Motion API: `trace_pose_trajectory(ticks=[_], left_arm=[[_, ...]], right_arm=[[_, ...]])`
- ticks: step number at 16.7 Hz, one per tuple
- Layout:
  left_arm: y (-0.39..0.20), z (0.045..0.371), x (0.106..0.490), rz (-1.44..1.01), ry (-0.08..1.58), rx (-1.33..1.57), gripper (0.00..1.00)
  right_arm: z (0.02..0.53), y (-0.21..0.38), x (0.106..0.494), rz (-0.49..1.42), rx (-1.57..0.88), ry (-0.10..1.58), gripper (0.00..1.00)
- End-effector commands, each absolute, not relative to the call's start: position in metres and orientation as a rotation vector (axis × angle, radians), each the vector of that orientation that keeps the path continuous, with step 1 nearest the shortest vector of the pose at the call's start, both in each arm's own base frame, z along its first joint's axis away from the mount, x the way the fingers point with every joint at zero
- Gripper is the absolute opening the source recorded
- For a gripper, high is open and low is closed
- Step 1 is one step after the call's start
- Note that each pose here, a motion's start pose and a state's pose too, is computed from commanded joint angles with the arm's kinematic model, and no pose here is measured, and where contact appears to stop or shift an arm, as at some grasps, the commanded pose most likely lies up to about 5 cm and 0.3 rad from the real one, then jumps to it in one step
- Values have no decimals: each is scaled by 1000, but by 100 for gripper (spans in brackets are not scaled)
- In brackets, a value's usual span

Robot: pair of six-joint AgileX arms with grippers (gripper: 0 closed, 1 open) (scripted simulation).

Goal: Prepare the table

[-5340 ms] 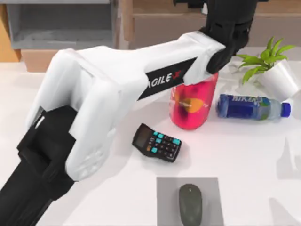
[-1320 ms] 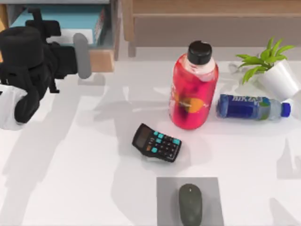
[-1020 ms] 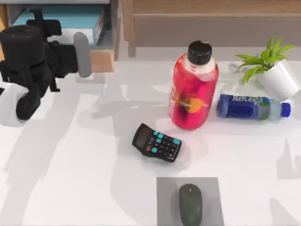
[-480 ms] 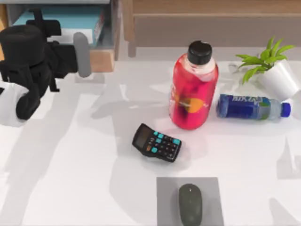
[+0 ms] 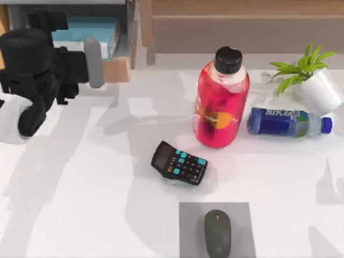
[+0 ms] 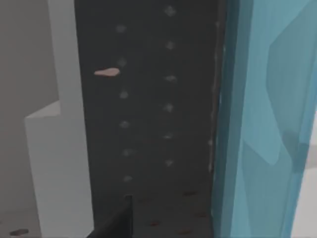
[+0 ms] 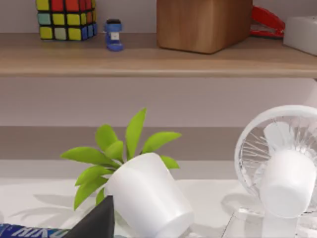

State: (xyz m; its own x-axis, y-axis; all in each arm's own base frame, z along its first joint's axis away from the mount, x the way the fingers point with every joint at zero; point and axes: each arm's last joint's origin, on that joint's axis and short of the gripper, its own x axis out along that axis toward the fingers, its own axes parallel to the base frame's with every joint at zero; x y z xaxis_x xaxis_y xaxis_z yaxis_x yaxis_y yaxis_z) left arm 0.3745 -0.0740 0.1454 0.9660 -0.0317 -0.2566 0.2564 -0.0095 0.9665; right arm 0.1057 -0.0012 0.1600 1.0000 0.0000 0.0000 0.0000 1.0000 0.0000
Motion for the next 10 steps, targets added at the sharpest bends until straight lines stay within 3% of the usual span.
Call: trace_pose_trajectory(ticks=[10], left_arm=[[-74,147,358,-229,176,1564,100]], right_arm=[[160,-1,106,0,0,0,100]])
